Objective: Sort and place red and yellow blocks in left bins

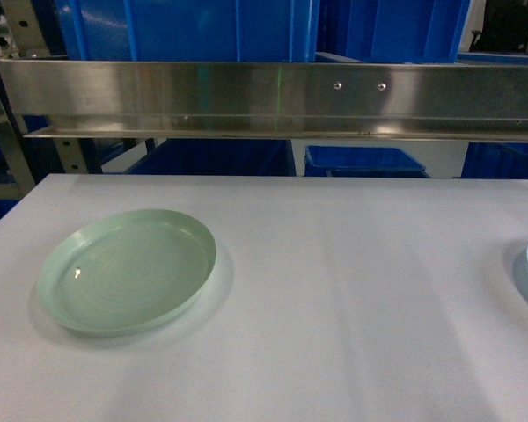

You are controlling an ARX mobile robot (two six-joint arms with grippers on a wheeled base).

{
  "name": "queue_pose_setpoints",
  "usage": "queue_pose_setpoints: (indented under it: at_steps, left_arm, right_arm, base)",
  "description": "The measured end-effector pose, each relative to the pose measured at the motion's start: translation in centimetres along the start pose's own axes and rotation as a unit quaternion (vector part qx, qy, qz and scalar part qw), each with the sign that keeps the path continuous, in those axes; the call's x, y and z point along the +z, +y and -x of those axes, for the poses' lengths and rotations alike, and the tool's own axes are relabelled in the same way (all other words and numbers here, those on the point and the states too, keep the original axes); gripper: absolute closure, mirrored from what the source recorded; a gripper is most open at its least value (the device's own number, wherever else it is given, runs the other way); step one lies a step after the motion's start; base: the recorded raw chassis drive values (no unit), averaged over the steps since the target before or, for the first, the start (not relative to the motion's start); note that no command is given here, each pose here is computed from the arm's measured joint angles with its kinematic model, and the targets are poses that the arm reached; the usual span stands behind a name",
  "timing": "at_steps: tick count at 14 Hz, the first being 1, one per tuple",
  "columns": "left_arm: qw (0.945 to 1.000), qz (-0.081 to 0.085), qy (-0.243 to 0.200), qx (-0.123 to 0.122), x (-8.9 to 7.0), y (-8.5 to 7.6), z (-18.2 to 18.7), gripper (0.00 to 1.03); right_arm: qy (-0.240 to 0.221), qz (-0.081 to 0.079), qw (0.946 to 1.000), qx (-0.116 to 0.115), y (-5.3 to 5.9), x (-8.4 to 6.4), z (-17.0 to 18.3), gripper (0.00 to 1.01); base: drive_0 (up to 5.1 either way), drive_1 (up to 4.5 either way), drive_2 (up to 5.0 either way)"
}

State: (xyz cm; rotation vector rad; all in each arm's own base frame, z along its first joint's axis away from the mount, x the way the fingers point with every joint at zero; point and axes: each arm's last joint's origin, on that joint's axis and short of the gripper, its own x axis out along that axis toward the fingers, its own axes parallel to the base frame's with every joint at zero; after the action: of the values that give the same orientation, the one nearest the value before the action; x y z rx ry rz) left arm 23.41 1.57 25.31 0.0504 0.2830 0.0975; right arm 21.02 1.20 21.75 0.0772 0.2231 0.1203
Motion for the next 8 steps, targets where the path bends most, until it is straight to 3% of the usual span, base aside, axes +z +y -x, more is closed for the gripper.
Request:
queue_pose_setpoints:
  at_steps: [4,8]
  left_arm:
    - [1.0000,0.000,0.000,0.000,0.00,0.00,-0.01,0.77]
    - [1.0000,0.000,0.001,0.000,-0.02,-0.02,-0.01,0.77]
  right_arm:
    - [0.000,0.000,1.0000,0.000,0.01,0.00,0.00,0.73]
    - [0.000,0.000,1.0000,0.000,0.01,0.00,-0.01,0.73]
  base:
    - [-5.0,2.47,2.5]
    - [-4.8,1.29,3.5]
